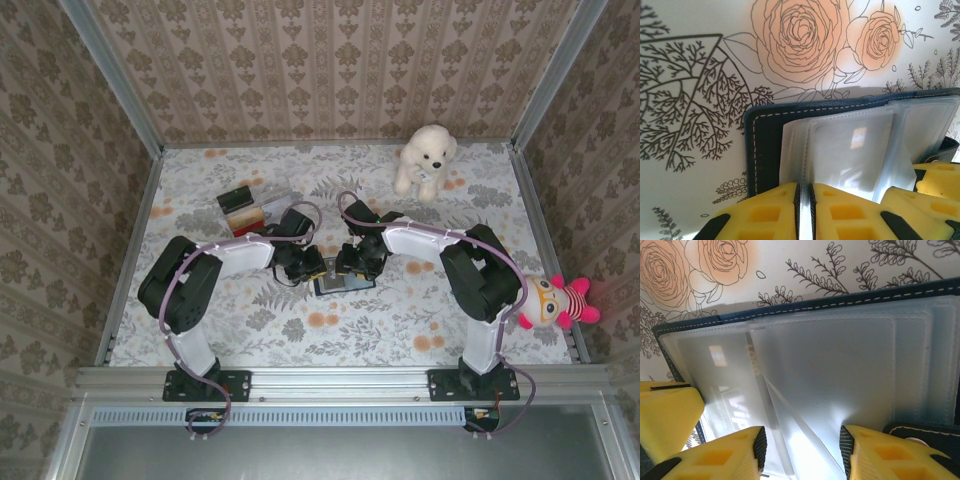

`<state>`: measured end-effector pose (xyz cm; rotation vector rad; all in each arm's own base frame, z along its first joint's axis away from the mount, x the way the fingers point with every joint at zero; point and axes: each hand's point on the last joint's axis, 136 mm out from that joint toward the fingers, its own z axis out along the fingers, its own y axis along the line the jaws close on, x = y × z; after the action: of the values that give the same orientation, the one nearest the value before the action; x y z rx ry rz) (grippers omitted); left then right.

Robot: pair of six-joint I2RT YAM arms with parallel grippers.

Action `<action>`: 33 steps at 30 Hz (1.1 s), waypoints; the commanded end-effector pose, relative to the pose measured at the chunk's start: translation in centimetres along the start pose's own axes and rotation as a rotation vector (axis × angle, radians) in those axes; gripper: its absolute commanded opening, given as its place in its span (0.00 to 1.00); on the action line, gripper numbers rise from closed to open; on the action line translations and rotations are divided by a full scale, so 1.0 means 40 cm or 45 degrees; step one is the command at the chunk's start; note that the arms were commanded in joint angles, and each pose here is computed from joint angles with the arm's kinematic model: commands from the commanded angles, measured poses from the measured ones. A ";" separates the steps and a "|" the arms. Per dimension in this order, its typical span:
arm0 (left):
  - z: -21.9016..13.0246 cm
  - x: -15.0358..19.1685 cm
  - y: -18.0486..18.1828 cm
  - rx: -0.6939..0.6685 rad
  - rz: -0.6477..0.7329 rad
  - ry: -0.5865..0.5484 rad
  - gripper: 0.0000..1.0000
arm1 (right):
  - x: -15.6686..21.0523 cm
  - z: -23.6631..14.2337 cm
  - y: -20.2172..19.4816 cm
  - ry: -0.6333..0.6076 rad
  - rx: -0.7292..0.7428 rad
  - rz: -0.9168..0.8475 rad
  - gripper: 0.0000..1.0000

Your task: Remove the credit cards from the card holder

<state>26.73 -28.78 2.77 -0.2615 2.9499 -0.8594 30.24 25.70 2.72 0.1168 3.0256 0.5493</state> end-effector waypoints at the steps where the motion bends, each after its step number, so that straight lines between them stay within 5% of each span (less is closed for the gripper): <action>1: -0.028 -0.003 -0.055 0.076 0.086 -0.002 0.15 | 0.019 0.027 -0.020 0.071 0.027 0.016 0.45; 26: -0.038 0.013 -0.143 0.267 0.216 0.072 0.20 | -0.002 0.000 -0.002 0.042 -0.087 0.042 0.33; 33: -0.040 0.008 -0.114 0.175 0.204 0.059 0.10 | -0.020 -0.075 0.026 -0.040 -0.159 0.048 0.34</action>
<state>26.76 -31.77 6.35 -0.0301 2.8786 -1.0907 30.60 25.49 3.61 0.1601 3.0129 0.6670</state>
